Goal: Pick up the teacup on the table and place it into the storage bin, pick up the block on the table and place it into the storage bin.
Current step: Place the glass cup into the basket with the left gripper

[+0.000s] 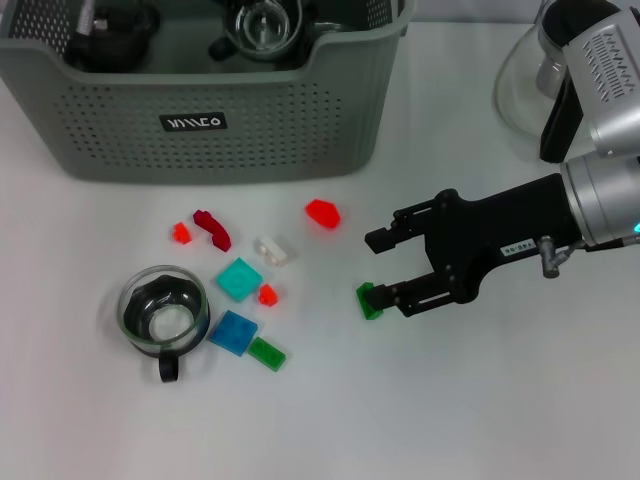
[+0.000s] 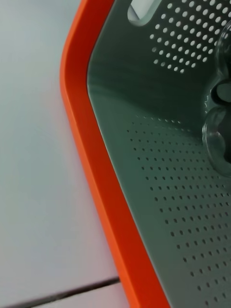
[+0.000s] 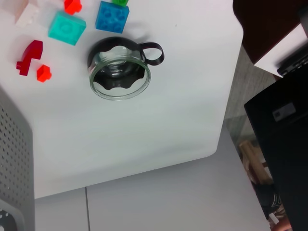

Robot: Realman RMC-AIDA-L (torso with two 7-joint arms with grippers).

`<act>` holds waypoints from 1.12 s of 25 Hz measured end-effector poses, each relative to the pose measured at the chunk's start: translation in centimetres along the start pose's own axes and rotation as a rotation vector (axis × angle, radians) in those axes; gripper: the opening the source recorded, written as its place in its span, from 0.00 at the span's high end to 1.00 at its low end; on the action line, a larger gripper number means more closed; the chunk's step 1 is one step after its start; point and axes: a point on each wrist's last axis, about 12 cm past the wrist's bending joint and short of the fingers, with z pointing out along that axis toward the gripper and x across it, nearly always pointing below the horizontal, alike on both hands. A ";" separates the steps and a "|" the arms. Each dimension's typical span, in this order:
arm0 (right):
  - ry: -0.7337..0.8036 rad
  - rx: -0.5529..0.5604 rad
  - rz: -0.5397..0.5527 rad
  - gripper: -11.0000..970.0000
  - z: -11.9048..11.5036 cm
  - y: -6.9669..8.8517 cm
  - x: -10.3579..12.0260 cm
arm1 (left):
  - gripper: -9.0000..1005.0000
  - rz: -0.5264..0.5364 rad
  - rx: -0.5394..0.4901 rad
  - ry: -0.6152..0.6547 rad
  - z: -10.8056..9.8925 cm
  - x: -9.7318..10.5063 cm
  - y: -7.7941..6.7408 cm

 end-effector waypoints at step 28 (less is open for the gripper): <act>0.003 0.035 0.043 0.01 -0.3 -0.3 0.5 | 0.16 0.123 0.240 -0.103 -10.2 -0.8 -0.5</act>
